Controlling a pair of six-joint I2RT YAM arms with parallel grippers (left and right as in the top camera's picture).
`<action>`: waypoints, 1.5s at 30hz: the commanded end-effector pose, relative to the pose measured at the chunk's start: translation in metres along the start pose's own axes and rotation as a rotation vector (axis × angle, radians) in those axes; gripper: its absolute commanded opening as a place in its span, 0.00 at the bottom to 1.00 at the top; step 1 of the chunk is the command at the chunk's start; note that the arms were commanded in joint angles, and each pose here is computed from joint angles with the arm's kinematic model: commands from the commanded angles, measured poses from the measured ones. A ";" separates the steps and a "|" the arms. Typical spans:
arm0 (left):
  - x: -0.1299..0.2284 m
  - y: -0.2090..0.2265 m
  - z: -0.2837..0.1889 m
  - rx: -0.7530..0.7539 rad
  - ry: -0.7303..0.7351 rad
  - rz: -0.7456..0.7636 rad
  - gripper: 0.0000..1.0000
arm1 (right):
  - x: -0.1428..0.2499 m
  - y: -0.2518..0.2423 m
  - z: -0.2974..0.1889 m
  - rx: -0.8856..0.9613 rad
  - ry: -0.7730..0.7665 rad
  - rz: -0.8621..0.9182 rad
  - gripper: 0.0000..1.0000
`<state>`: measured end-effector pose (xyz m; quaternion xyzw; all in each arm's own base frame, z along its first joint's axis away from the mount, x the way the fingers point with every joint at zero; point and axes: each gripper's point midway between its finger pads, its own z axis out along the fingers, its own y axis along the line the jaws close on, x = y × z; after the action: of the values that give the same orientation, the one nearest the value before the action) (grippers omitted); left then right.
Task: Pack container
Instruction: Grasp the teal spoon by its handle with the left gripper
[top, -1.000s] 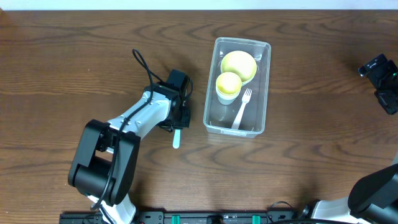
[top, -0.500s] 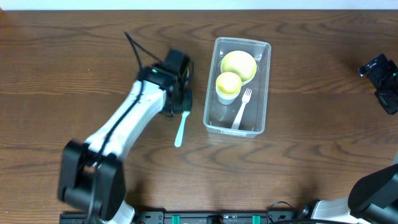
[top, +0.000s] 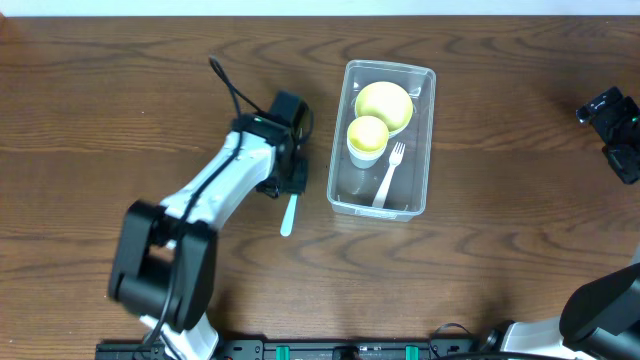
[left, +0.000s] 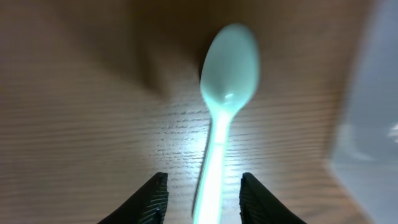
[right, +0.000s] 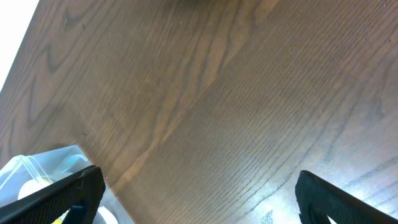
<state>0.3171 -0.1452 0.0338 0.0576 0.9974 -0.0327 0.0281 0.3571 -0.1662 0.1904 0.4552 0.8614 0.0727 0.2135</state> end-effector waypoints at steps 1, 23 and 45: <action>0.002 0.001 0.015 -0.025 0.029 0.014 0.41 | 0.000 -0.003 0.002 0.009 0.003 0.000 0.99; 0.012 -0.020 0.057 -0.036 0.092 0.087 0.20 | 0.000 -0.003 0.002 0.009 0.003 0.000 0.99; -0.016 0.006 -0.059 0.024 -0.140 0.007 0.06 | 0.000 -0.003 0.002 0.009 0.003 0.000 0.99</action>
<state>0.3243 -0.1310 0.0507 0.0446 0.9972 -0.0376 0.0461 0.3571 -0.1662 0.1904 0.4552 0.8614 0.0727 0.2135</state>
